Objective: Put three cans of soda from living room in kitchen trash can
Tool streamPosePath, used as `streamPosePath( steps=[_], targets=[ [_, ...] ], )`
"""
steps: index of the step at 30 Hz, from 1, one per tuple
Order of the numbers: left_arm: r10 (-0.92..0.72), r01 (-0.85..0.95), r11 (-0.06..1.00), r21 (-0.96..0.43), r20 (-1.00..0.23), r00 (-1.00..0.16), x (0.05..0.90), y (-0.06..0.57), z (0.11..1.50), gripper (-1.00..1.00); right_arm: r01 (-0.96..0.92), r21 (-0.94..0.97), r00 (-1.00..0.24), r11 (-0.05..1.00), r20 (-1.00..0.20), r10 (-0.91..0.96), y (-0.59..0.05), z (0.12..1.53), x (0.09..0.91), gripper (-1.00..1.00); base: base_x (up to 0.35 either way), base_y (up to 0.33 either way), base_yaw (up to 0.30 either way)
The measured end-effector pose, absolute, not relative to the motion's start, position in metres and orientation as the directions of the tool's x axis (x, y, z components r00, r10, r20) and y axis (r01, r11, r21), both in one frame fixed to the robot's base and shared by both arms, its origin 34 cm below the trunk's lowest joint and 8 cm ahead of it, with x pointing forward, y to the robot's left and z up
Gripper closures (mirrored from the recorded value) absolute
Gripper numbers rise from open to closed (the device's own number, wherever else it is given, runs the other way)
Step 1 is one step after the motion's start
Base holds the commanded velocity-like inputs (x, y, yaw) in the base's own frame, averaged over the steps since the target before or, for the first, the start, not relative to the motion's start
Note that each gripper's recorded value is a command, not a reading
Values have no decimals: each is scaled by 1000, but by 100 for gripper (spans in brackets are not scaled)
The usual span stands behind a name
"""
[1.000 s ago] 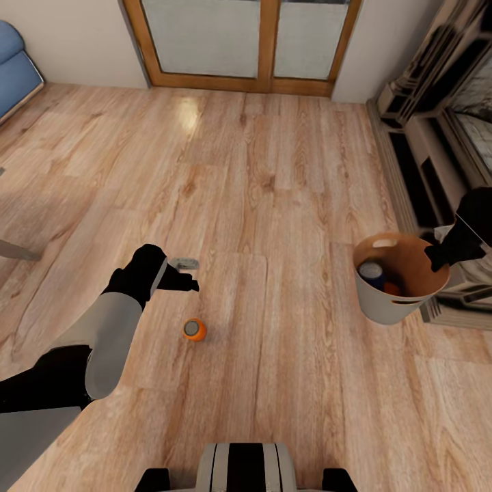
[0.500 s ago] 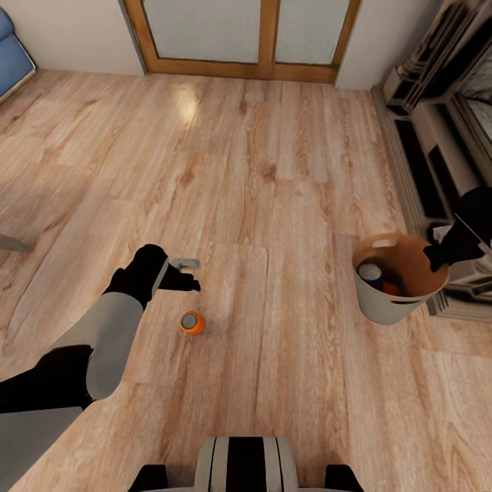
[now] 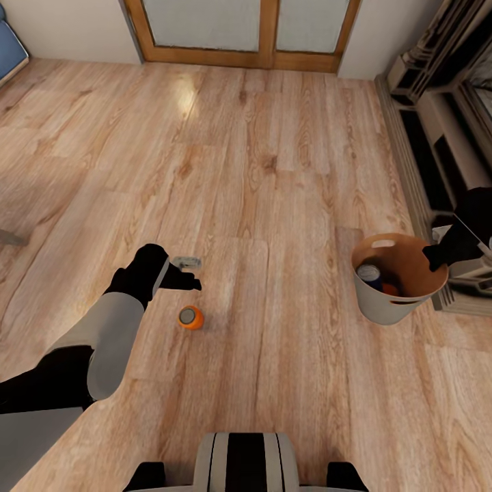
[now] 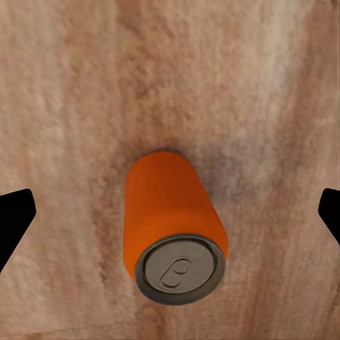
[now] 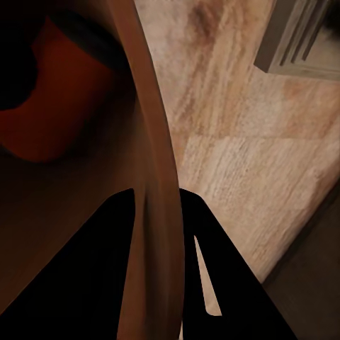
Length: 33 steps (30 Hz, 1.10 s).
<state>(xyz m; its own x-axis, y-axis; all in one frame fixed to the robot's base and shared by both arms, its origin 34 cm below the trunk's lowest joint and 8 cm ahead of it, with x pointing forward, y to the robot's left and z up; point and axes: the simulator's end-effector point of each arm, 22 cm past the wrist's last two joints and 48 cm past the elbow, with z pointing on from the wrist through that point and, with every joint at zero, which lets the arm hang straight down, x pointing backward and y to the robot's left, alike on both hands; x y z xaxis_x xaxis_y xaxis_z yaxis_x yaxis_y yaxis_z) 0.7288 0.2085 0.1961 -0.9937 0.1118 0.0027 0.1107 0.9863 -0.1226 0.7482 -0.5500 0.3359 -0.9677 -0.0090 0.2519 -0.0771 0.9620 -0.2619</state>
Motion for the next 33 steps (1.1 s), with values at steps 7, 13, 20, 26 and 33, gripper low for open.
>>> streamPosePath(
  steps=[7,13,20,26,33],
  targets=[
    [114,114,986,-124,-8,-993,731,208,196,-100,-77,-260,-968,963,252,-10,-549,335,748,100,0,0,0],
    [119,123,984,-126,-34,-992,736,206,196,-100,-72,-255,-968,964,249,-6,-548,335,748,100,-153,-25,0],
    [121,126,984,-128,-42,-992,738,204,196,-100,-88,-271,-966,959,258,-16,-552,336,748,100,-69,-16,0],
    [122,127,984,-128,-41,-992,736,204,189,-100,-72,-254,-968,965,249,-7,-547,327,747,100,-7,-2,0],
    [123,124,984,-130,-22,-992,727,203,167,-100,-86,-261,-962,961,272,-12,-550,306,740,100,0,0,0]
  ],
)
